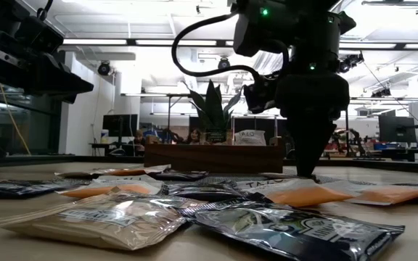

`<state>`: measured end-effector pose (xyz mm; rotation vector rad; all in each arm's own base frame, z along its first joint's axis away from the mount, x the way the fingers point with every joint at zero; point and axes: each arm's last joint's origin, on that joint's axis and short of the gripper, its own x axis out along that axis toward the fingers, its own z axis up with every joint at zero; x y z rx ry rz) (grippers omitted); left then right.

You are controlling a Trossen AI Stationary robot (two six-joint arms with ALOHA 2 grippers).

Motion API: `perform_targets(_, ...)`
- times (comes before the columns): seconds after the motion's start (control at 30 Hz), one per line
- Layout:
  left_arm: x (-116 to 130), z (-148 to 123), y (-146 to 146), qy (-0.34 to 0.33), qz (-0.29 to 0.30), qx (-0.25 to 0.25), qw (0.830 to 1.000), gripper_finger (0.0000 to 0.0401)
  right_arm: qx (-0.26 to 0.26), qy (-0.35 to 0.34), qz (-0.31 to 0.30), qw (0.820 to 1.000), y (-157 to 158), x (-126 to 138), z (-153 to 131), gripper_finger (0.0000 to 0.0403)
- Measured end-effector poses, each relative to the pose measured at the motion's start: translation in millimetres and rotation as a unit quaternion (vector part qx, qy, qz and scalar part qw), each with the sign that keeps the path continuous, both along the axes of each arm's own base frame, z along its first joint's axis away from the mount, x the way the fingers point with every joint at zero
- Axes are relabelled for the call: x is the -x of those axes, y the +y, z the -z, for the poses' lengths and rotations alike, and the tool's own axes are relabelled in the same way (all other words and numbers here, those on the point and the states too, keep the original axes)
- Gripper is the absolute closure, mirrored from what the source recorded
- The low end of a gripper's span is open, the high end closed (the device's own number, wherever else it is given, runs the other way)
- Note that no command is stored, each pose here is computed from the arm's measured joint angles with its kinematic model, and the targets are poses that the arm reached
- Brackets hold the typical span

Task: Pick & Place Tea
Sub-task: Put the brown tea bag into the middle section of the wooden organizer

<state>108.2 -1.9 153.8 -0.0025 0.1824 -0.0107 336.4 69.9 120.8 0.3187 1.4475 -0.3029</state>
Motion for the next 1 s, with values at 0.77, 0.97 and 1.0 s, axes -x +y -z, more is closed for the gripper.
perform_targets(0.77, 0, 0, 0, 0.000, 0.000, 0.000, 1.000, 0.0400, 0.090, -0.029, -0.028, 0.995, 2, -18, -40, 0.0402)
perform_targets(0.97, 0, 0, 0, 0.000, 0.000, 0.000, 1.000, 0.0400, 0.129, -0.041, -0.047, 0.990, 6, -23, -52, 0.0403)
perform_targets(1.0, 0, 0, 0, 0.000, 0.000, 0.000, 1.000, 0.0400, 0.134, -0.041, -0.051, 0.989, 6, -23, -54, 0.0403)
